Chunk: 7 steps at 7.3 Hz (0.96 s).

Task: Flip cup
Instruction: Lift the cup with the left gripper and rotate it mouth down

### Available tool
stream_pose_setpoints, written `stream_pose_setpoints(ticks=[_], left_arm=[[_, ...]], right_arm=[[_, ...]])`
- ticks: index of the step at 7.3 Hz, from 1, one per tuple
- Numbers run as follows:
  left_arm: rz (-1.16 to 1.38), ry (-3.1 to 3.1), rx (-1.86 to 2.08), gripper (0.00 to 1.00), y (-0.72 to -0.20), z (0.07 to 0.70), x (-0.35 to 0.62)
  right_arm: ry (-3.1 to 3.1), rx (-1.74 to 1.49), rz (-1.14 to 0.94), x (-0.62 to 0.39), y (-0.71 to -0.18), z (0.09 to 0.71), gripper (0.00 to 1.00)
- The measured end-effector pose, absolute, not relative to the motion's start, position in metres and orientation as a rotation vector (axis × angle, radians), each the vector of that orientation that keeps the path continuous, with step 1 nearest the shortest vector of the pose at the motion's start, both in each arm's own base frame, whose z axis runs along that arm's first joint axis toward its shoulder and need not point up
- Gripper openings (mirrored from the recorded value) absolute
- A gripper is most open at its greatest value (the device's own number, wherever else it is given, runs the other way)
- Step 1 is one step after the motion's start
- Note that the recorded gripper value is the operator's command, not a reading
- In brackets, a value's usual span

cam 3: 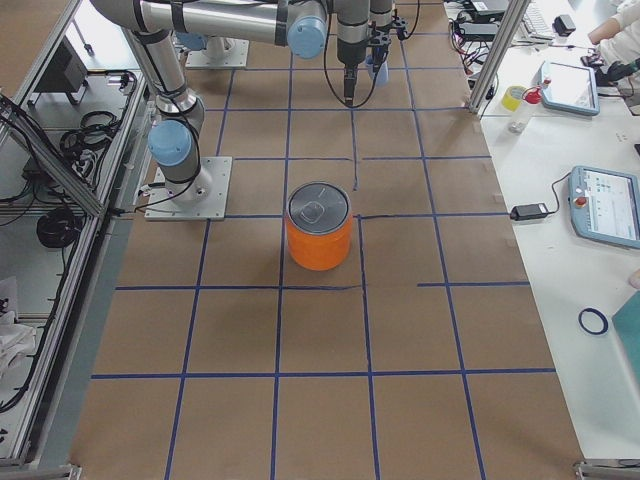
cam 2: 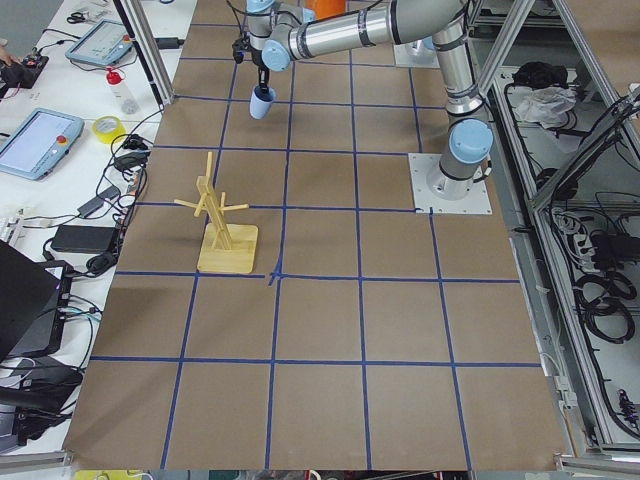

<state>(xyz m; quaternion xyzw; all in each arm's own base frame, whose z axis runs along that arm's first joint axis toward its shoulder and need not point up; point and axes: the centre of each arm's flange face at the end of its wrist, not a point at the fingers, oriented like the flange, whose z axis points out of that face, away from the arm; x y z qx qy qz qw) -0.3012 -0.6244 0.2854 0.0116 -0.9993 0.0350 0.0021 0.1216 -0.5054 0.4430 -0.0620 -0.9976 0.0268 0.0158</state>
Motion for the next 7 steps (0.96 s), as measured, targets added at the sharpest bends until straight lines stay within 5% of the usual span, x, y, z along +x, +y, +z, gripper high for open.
stream_pose_setpoints(ticks=[7], left_arm=[[0.038,-3.043,0.311,0.00,-0.584,0.280,-0.424]], right_arm=[[-3.109,-0.177,0.027,0.122,-0.503,0.438,1.00]])
